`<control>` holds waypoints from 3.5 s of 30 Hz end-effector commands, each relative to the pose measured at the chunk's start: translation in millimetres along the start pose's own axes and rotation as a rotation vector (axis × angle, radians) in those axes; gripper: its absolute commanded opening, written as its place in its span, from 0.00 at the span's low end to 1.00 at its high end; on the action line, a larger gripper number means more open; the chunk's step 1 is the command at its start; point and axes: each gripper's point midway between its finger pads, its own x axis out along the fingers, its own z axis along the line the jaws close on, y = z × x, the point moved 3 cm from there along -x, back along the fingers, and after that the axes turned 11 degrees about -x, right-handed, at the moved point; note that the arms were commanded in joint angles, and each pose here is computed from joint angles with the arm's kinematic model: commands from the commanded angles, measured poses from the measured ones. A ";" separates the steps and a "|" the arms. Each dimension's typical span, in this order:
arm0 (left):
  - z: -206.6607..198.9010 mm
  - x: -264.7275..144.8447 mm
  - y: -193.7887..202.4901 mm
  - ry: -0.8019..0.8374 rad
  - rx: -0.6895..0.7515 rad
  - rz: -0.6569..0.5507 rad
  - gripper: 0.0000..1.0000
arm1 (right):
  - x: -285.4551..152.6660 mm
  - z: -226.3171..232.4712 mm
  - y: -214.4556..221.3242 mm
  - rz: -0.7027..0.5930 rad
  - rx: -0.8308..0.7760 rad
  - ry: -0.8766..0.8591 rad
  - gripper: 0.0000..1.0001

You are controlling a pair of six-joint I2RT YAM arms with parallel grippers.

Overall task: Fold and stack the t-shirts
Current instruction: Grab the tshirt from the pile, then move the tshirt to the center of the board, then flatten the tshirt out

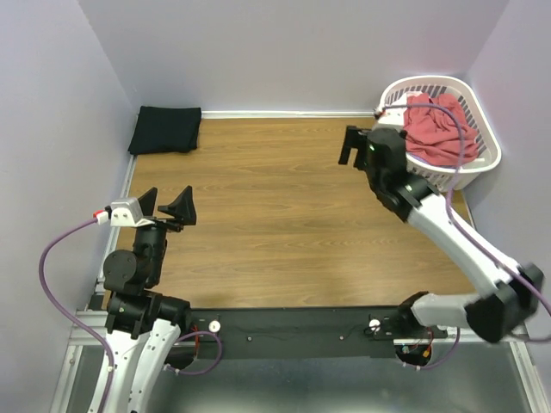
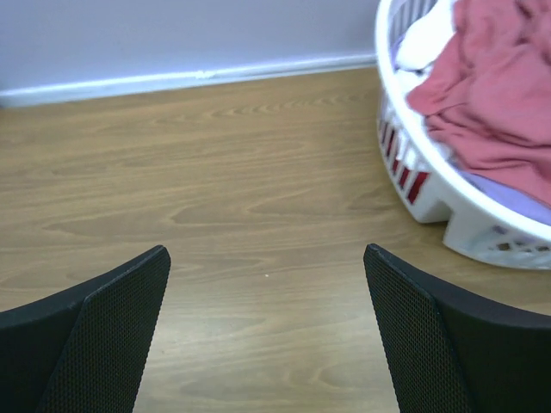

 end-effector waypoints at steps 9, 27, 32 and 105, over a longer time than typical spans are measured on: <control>-6.0 -8.5 -17.0 0.019 -0.011 -0.083 0.98 | 141.1 -112.6 25.6 0.159 0.206 0.429 1.00; -4.2 0.8 -4.7 0.011 0.017 -0.031 0.96 | 233.6 -236.7 85.2 0.221 0.691 0.458 0.71; -2.8 3.0 -3.0 0.000 0.020 -0.023 0.96 | 236.9 -224.8 65.8 0.207 0.675 0.339 0.20; 38.7 47.3 128.7 -0.207 0.073 0.545 0.93 | -107.4 213.6 293.9 0.668 -0.672 -0.785 0.66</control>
